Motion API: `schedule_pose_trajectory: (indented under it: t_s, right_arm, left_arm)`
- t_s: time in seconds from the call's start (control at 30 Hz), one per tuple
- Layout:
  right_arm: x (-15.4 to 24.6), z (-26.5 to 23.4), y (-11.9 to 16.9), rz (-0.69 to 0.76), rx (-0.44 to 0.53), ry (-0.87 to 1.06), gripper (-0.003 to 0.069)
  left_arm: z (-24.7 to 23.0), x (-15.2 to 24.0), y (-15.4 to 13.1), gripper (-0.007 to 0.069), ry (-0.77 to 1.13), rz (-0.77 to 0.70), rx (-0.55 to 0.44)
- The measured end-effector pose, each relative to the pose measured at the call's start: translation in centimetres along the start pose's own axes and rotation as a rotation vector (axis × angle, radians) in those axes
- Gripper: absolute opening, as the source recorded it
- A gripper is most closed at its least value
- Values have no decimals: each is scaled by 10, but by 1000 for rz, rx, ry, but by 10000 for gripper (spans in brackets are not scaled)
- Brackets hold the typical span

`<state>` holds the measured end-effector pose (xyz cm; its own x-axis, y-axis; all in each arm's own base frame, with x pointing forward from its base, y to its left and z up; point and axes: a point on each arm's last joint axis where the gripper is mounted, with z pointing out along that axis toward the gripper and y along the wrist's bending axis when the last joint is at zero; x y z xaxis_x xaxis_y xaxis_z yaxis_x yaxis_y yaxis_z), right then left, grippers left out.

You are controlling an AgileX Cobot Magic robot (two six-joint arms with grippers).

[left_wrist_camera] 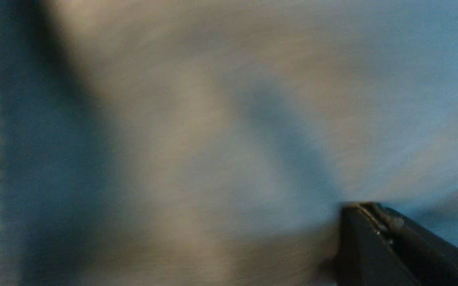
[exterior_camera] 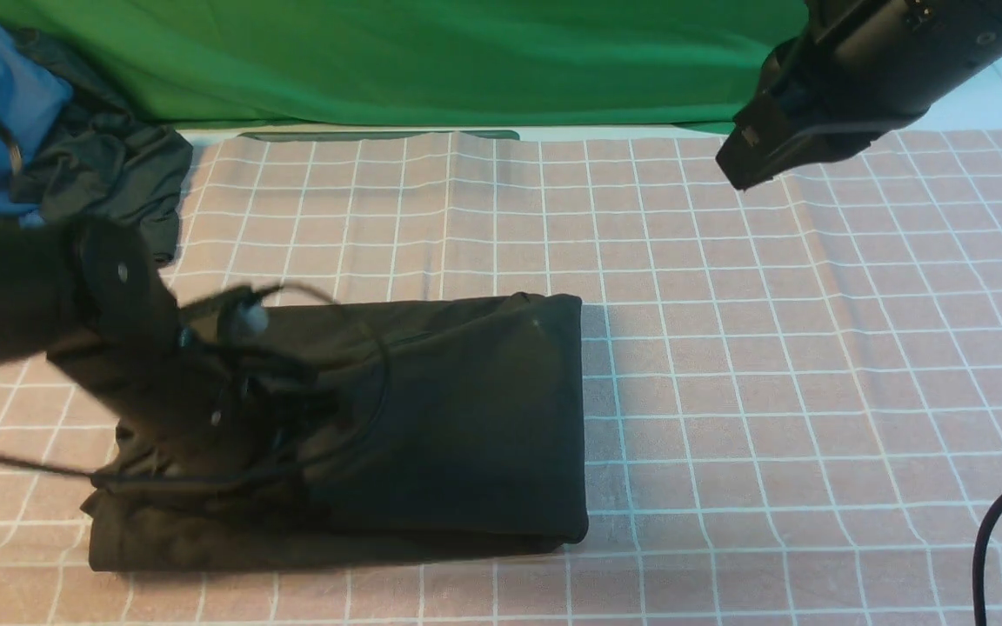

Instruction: Fold a long-sleeved shirt over a pink coffee tablecloth.

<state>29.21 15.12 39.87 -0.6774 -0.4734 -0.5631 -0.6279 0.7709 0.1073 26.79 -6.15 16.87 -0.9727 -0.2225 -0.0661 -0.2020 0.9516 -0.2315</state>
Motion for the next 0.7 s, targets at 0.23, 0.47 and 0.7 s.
schedule_pose_trajectory:
  t_s: [0.23, 0.47, 0.7]
  right_arm:
    - [-3, 0, -1, 0, 7, -30, 39]
    - [-4, 0, -1, 2, 6, -44, 39]
    - [-4, 0, 0, 3, 4, -44, 39]
  left_arm:
    - [-5, 16, 9, 13, -114, -50, 6]
    - [-47, 22, 6, 13, -275, -49, 43]
    - [-50, 18, 20, 13, -303, -134, -17]
